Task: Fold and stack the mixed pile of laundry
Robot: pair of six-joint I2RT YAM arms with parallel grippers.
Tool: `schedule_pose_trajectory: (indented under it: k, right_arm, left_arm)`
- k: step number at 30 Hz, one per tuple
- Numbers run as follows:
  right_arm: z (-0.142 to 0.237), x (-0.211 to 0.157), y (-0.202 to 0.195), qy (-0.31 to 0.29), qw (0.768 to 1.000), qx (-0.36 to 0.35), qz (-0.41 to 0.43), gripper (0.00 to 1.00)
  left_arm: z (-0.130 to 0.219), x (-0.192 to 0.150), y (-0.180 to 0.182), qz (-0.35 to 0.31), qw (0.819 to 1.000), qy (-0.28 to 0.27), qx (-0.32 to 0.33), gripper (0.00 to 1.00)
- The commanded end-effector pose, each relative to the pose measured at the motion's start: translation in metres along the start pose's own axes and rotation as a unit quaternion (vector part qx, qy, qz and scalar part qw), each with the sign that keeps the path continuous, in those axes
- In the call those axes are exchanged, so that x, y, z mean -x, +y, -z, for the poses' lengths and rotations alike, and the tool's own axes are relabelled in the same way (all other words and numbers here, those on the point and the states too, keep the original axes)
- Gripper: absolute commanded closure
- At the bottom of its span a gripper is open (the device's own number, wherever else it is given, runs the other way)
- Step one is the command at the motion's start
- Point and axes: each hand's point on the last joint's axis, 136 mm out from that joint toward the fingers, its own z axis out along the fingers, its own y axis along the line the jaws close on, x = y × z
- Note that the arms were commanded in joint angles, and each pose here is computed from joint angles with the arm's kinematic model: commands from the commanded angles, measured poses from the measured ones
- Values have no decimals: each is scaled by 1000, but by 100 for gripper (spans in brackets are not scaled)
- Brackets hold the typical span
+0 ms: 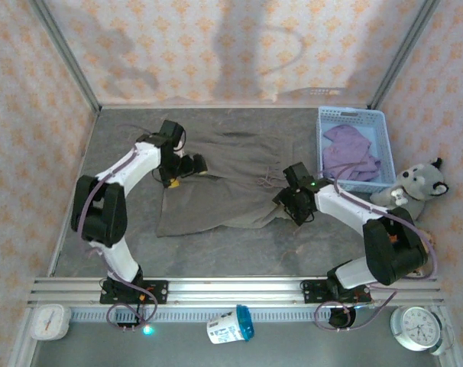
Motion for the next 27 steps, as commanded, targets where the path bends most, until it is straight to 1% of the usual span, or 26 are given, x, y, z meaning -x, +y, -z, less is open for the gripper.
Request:
schedule_pose_trajectory:
  k: [1, 4, 6, 9, 13, 14, 18, 19, 21, 22, 27]
  right_arm:
    - [-3, 10, 7, -23, 999, 17, -34, 28]
    - [-16, 13, 9, -27, 999, 18, -38, 29]
    - [-24, 14, 7, -27, 999, 6, -38, 30]
    - [-34, 15, 10, -19, 999, -1, -31, 40]
    - [-35, 17, 15, -17, 1000, -7, -15, 40]
    - [-35, 17, 15, -18, 1000, -9, -13, 44]
    - [-34, 17, 18, -14, 1000, -12, 3, 63]
    - [-34, 17, 18, -13, 1000, -13, 6, 65]
    - [-33, 17, 18, -12, 1000, -17, 12, 65]
    - [-33, 17, 17, -11, 1000, -20, 15, 65]
    - [-28, 16, 19, -6, 999, -27, 35, 66]
  left_arm:
    - [8, -18, 20, 24, 999, -19, 18, 0]
    - [18, -39, 42, 31, 998, -30, 41, 0]
    - [26, -50, 58, 37, 997, -39, 62, 0]
    - [31, -72, 84, 60, 992, -37, 101, 0]
    - [33, -97, 114, 98, 985, -43, 136, 2]
    - [33, -101, 119, 107, 983, -46, 142, 2]
    - [21, -119, 134, 143, 979, -44, 141, 8]
    - [17, -122, 137, 149, 978, -44, 143, 10]
    - [9, -125, 143, 160, 975, -45, 148, 13]
    - [5, -123, 143, 166, 974, -47, 145, 17]
    - [-15, -112, 131, 191, 973, -52, 121, 30]
